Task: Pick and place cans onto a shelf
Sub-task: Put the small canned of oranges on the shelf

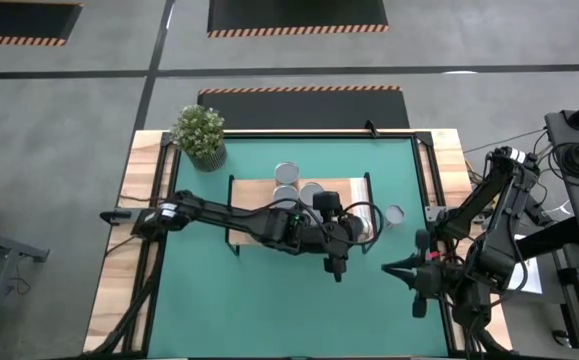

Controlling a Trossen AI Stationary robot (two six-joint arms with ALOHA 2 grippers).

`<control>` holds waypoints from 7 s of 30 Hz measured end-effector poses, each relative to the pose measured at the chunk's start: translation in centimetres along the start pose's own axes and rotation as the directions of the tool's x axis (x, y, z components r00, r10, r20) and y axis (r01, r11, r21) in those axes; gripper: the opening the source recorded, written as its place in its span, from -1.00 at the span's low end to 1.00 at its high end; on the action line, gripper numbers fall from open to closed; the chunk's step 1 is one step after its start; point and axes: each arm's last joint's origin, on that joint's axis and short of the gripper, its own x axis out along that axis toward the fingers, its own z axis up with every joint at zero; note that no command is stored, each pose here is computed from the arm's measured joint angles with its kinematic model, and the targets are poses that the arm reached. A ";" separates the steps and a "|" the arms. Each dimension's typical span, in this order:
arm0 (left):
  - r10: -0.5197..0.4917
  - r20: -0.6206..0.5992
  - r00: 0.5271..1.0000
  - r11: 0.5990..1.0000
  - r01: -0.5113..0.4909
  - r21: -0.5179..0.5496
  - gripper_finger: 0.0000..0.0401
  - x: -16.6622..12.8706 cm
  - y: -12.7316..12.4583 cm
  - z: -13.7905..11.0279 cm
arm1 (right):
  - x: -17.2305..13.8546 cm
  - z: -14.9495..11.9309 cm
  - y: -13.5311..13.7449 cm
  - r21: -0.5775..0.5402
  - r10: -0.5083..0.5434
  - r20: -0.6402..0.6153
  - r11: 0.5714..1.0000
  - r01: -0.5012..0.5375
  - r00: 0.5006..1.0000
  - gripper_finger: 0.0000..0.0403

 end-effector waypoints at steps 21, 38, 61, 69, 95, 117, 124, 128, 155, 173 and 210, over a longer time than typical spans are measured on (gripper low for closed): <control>0.024 0.055 0.998 0.995 -0.029 0.091 0.39 -4.9 -6.7 0.1 | 2.0 1.3 -0.1 0.095 -0.079 0.029 0.993 0.075 0.997 0.12; 0.065 0.052 0.997 0.995 -0.068 0.073 0.39 -4.8 -6.3 0.1 | 5.8 1.4 -1.2 0.050 -0.082 -0.082 0.995 0.087 0.993 0.82; 0.055 0.087 0.995 0.997 -0.060 0.047 0.40 -4.9 -6.3 0.5 | 7.2 1.9 -1.8 0.004 -0.086 -0.088 0.996 0.086 0.992 0.40; 0.053 0.087 0.995 0.997 -0.058 0.048 0.50 -4.9 -6.4 0.5 | 7.2 1.9 -1.8 -0.009 -0.085 -0.090 0.996 0.084 0.992 0.46; 0.065 0.211 0.975 0.978 -0.104 0.183 0.96 -13.7 -9.1 1.3 | 7.5 -0.8 -4.8 0.072 -0.228 -0.076 0.970 0.234 0.971 0.45; -0.097 0.275 0.956 0.973 0.033 0.228 0.96 -17.4 -13.5 -7.4 | 8.3 -2.2 -7.4 0.215 -0.301 0.001 0.931 0.294 0.954 0.47; -0.237 0.417 0.878 0.967 0.174 0.184 0.96 -18.5 -11.3 -10.2 | 8.7 -4.7 -6.4 0.259 -0.282 -0.036 0.924 0.281 0.959 0.47; -0.227 0.470 0.853 0.973 0.183 0.138 0.96 -19.3 -9.6 -11.2 | 9.0 -6.1 -6.2 0.285 -0.287 -0.061 0.913 0.292 0.956 0.47; -0.206 0.575 0.792 0.972 0.236 0.023 0.96 -21.8 -4.2 -16.0 | 10.0 -8.1 -5.6 0.408 -0.336 0.056 0.867 0.285 0.940 0.48; -0.202 0.585 0.786 0.971 0.240 0.013 0.96 -21.9 -4.3 -15.7 | 10.0 -7.8 -5.4 0.401 -0.270 0.067 0.889 0.222 0.961 0.52; -0.203 0.582 0.788 0.974 0.224 0.036 0.96 -21.7 -4.5 -15.7 | 10.5 -5.6 -5.1 0.453 -0.276 0.094 0.867 0.206 0.956 0.51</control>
